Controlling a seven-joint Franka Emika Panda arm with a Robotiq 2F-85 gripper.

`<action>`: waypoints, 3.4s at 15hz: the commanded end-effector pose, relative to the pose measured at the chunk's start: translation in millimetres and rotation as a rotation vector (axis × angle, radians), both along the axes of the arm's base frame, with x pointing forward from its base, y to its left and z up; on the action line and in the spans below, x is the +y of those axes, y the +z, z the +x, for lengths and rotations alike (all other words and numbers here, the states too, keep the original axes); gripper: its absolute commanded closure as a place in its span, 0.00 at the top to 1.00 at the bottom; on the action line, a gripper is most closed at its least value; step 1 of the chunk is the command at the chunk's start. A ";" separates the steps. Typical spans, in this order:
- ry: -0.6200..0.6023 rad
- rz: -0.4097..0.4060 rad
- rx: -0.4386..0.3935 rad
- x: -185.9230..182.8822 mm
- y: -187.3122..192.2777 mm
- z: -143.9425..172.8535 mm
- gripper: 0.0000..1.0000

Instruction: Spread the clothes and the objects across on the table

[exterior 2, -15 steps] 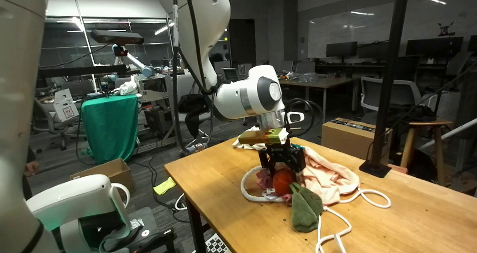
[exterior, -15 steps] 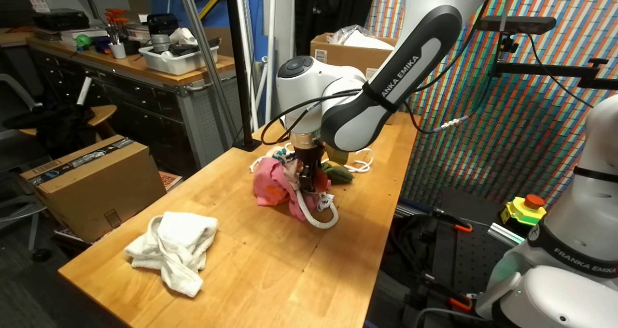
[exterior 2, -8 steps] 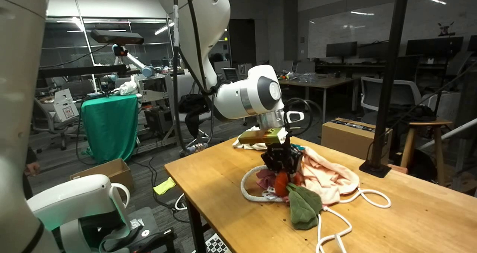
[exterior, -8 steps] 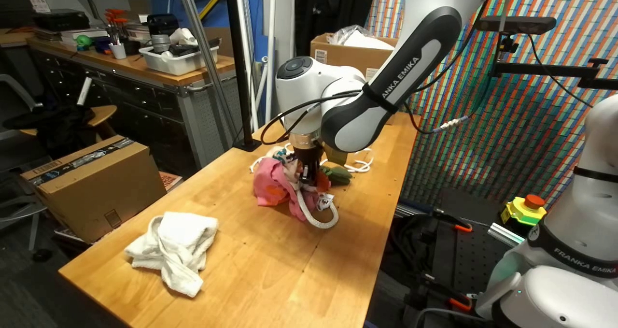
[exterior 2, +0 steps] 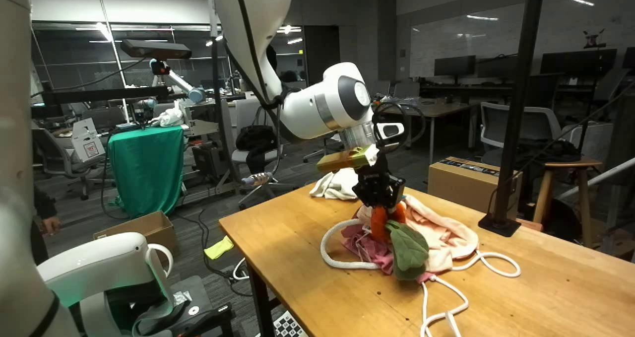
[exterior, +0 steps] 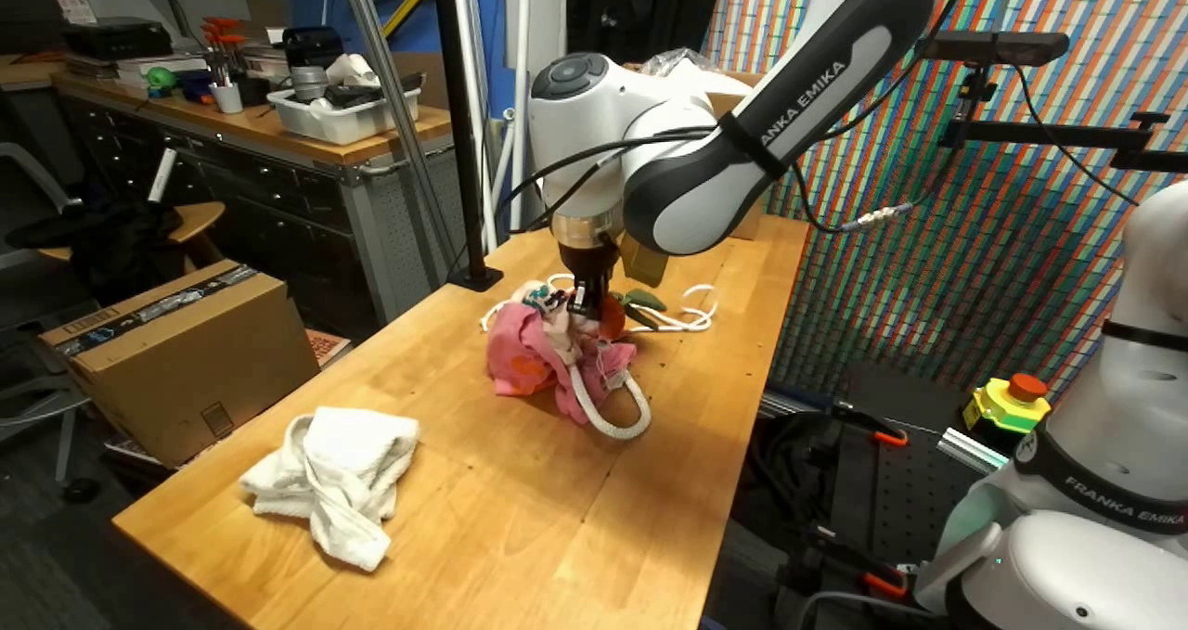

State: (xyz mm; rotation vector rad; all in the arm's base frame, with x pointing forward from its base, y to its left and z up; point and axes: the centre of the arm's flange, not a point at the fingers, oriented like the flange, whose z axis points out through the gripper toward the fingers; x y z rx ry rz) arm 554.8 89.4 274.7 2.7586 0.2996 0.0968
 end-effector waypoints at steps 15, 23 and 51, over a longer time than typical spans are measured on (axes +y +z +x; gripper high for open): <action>0.003 -0.224 -0.247 -65.7 92.3 77.5 0.08; -0.147 -0.238 -0.288 -145.3 93.8 140.5 0.08; -0.503 -0.226 -0.399 -191.0 58.5 143.6 1.00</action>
